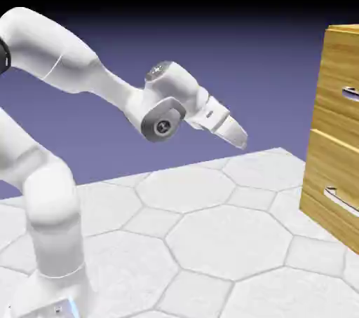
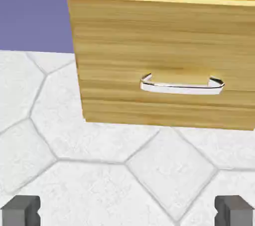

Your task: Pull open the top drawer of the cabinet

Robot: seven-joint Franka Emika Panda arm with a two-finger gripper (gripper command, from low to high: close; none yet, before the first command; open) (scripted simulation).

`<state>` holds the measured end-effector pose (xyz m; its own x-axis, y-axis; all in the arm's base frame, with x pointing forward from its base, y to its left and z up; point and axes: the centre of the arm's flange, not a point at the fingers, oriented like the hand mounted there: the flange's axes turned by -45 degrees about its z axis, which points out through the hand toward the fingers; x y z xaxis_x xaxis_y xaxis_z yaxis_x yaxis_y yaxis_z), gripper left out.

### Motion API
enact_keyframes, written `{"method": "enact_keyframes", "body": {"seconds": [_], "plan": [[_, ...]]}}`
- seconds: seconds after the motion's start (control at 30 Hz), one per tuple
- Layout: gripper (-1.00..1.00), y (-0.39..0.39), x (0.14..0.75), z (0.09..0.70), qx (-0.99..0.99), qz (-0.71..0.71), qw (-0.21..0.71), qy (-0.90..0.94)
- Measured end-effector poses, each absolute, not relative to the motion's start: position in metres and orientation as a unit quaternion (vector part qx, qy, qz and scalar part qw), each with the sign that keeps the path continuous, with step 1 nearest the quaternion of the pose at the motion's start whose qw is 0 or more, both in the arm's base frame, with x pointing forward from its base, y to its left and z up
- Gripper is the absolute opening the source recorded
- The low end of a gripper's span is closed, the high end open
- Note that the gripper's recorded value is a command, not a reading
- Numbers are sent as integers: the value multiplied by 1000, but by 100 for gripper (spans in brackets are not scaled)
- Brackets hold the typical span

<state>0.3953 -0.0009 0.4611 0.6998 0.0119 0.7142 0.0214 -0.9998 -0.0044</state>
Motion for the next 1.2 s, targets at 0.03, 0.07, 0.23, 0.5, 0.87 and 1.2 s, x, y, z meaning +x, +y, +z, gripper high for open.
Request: {"method": "enact_keyframes", "body": {"seconds": [0.03, 0.07, 0.23, 0.5, 0.87, 1.2], "plan": [[0, -6, 400, 463, -922, -387, 16, 5], [0, -10, 405, 465, -922, -386, 27, 19], [0, -33, 428, 471, -917, -380, 78, 87], [0, -66, 462, 473, -895, -372, 158, 190], [0, -100, 504, 465, -836, -369, 260, 313], [0, -116, 541, 458, -758, -386, 340, 402]]}}
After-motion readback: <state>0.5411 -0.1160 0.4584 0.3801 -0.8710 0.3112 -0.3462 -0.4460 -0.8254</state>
